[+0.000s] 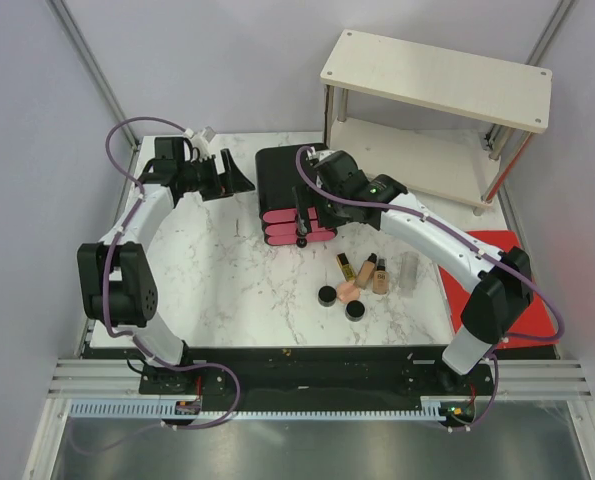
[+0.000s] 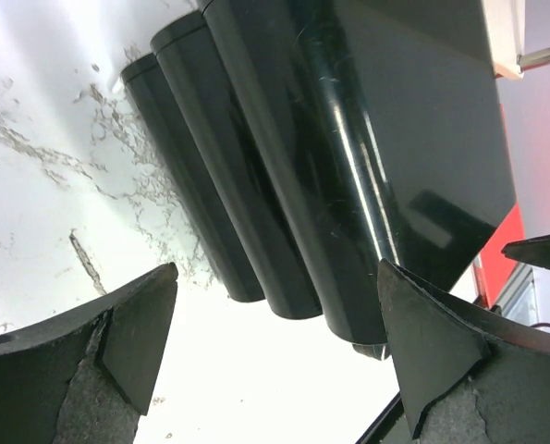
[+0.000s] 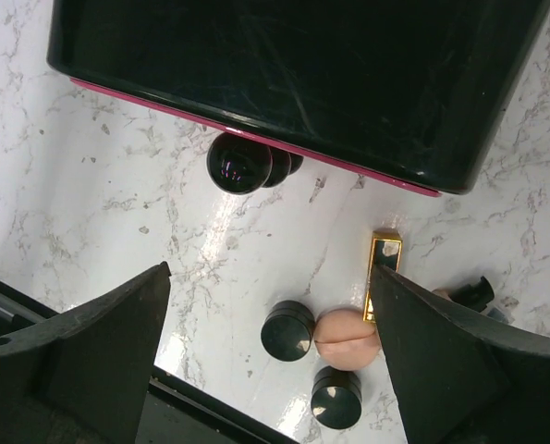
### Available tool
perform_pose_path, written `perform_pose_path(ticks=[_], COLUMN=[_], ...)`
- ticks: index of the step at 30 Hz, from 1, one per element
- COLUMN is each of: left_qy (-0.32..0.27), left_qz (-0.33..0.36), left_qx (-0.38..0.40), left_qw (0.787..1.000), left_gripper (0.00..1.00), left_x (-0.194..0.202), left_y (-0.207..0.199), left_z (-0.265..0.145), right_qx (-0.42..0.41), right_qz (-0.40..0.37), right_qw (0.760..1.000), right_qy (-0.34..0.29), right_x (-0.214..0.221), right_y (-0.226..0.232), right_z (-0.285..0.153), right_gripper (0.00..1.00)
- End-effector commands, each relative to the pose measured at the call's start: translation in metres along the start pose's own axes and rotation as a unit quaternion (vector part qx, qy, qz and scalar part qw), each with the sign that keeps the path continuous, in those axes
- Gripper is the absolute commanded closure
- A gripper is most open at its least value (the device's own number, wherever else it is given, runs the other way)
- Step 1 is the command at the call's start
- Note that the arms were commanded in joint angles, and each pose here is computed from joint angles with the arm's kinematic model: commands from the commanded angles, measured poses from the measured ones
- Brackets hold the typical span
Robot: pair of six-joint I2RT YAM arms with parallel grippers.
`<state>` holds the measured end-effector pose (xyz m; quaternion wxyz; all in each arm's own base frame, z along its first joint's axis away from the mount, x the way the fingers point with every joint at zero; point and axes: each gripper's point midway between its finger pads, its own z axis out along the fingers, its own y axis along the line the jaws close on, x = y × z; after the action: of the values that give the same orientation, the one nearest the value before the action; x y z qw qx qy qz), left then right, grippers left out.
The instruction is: Organize the makeup
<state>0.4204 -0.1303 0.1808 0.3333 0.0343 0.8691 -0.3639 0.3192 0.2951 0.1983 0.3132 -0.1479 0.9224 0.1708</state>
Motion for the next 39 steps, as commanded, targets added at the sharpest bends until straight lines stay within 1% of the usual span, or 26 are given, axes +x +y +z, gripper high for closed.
perform_pose_path(ticks=[1, 4, 5, 10, 13, 14, 15, 16, 17, 18, 19, 20, 23, 27, 28, 30, 31, 33, 34, 39], left_qy=[-0.04, -0.035, -0.036, -0.053, -0.053, -0.048, -0.046, -0.042, -0.029, -0.021, -0.013, -0.008, -0.001, 0.021, 0.032, 0.039, 0.04, 0.042, 0.044, 0.061], left_qz=[0.029, 0.026, 0.035, 0.057, 0.066, 0.065, 0.064, 0.06, 0.053, 0.05, 0.047, 0.054, 0.073, 0.064, 0.056, 0.059, 0.061, 0.07, 0.076, 0.07], left_qx=[0.009, 0.052, 0.076, 0.077, 0.089, 0.096, 0.102, 0.108, 0.127, 0.139, 0.148, 0.157, 0.156, 0.15, 0.143, 0.13, 0.124, 0.103, 0.099, 0.042], left_qw=[0.999, 0.998, 0.996, 0.994, 0.992, 0.992, 0.992, 0.991, 0.99, 0.989, 0.988, 0.986, 0.985, 0.986, 0.988, 0.989, 0.99, 0.991, 0.991, 0.995], left_gripper=[0.04, 0.08, 0.1, 0.12, 0.27, 0.35, 0.4, 0.47, 0.72, 0.83, 0.92, 0.98, 0.98, 0.98, 0.98, 0.98, 0.98, 0.98, 0.98, 0.98], left_x=[-0.024, -0.03, -0.035, -0.051, -0.056, -0.058, -0.058, -0.058, -0.058, -0.056, -0.055, -0.055, -0.05, -0.04, -0.035, -0.032, -0.03, -0.028, -0.026, -0.015], left_y=[-0.02, -0.036, -0.048, -0.064, -0.075, -0.082, -0.086, -0.091, -0.102, -0.11, -0.117, -0.13, -0.149, -0.149, -0.142, -0.135, -0.132, -0.123, -0.12, -0.097], left_z=[-0.017, -0.016, -0.017, -0.018, -0.016, -0.01, -0.007, -0.004, 0.005, 0.009, 0.014, 0.022, 0.037, 0.057, 0.064, 0.067, 0.068, 0.069, 0.069, 0.071], right_qx=[0.007, 0.008, 0.007, 0.007, 0.016, 0.025, 0.03, 0.036, 0.043, 0.047, 0.052, 0.053, 0.056, 0.044, 0.041, 0.033, 0.029, 0.016, 0.011, -0.008], right_qz=[-0.015, -0.019, -0.025, -0.037, -0.038, -0.035, -0.035, -0.033, -0.032, -0.032, -0.03, -0.028, -0.023, -0.019, -0.02, -0.021, -0.025, -0.024, -0.021, -0.011], right_qw=[1.0, 1.0, 1.0, 0.999, 0.999, 0.999, 0.999, 0.999, 0.999, 0.998, 0.998, 0.998, 0.998, 0.998, 0.998, 0.998, 0.998, 0.999, 0.999, 0.999], right_qy=[-0.018, -0.01, -0.001, 0.011, 0.011, 0.008, 0.01, 0.008, 0.006, 0.003, 0.002, -0.003, -0.016, -0.036, -0.038, -0.042, -0.041, -0.042, -0.044, -0.03], right_x=[-0.013, -0.011, -0.008, -0.005, -0.003, -0.005, -0.004, -0.004, -0.005, -0.007, -0.008, -0.012, -0.018, -0.026, -0.027, -0.03, -0.031, -0.033, -0.035, -0.027], right_y=[0.001, 0.004, 0.007, 0.015, 0.014, 0.011, 0.01, 0.007, 0.006, 0.005, 0.004, 0.004, 0.005, 0.01, 0.011, 0.015, 0.018, 0.023, 0.024, 0.034], right_z=[-0.015, -0.009, -0.01, -0.004, -0.002, -0.001, 0.002, 0.003, 0.007, 0.007, 0.008, 0.009, 0.014, 0.022, 0.024, 0.027, 0.027, 0.026, 0.027, 0.04], right_gripper=[0.04, 0.02, 0.02, 0.02, 0.02, 0.02, 0.02, 0.02, 0.03, 0.03, 0.03, 0.04, 0.06, 0.09, 0.1, 0.15, 0.2, 0.25, 0.31, 0.35])
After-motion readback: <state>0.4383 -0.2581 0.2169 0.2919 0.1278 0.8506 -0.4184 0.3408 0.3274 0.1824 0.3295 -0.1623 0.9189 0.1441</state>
